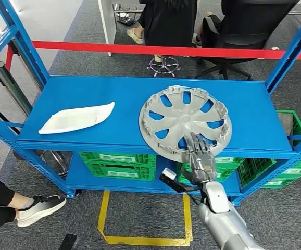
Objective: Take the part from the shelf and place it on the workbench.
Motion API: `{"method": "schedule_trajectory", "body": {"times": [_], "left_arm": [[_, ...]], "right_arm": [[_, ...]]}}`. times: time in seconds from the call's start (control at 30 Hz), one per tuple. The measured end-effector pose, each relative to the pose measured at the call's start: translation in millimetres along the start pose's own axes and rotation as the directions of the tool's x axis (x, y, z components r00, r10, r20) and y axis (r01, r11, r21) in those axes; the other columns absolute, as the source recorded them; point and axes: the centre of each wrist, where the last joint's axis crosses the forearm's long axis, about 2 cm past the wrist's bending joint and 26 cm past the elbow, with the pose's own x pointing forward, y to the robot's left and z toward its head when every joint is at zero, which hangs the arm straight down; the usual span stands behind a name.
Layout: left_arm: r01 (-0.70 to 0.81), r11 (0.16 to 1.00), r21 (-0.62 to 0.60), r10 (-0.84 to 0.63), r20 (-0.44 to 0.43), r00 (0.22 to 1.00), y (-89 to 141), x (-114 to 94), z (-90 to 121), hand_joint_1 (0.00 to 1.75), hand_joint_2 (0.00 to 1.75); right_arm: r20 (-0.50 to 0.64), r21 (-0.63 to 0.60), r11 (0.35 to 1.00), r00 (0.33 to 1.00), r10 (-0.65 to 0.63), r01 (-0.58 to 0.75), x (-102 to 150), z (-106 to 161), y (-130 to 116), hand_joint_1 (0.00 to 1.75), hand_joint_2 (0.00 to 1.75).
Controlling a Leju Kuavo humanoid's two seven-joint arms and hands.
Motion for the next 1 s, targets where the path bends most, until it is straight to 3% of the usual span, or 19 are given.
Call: {"method": "schedule_trajectory", "body": {"times": [0.17, 0.2, 0.3, 0.33, 0.8, 1.0], "left_arm": [[0.002, 1.000, -0.002, -0.002, 0.001, 1.000, 0, 1, 0, 0.00, 1.75], [0.004, 1.000, -0.003, -0.004, 0.001, 1.000, 0, 1, 0, 0.00, 1.75], [0.010, 1.000, -0.005, -0.010, 0.001, 1.000, 0, 1, -1, 0.00, 1.75], [0.011, 1.000, -0.006, -0.011, 0.002, 1.000, 0, 1, -1, 0.00, 1.75], [0.010, 1.000, -0.001, -0.010, 0.010, 1.000, 0, 1, 0, 0.00, 1.75], [-0.002, 1.000, 0.011, 0.002, 0.012, 1.000, 1, -3, 1, 0.00, 1.75]], "right_arm": [[-0.010, 0.009, 1.000, 1.000, 0.014, -0.014, -5, -6, -2, 0.00, 1.75], [-0.013, 0.013, 1.000, 1.000, 0.018, -0.018, -6, -7, -3, 0.09, 1.75], [-0.023, 0.025, 0.999, 0.999, 0.037, -0.037, -9, -10, -4, 1.40, 1.75], [-0.025, 0.027, 0.999, 0.999, 0.043, -0.043, -10, -11, -4, 1.75, 1.75], [0.031, -0.032, 0.994, 0.994, 0.105, -0.104, -5, 6, 2, 1.75, 1.75], [0.103, -0.151, 0.983, 0.987, 0.125, -0.109, 14, 27, -10, 1.75, 1.75]]}}
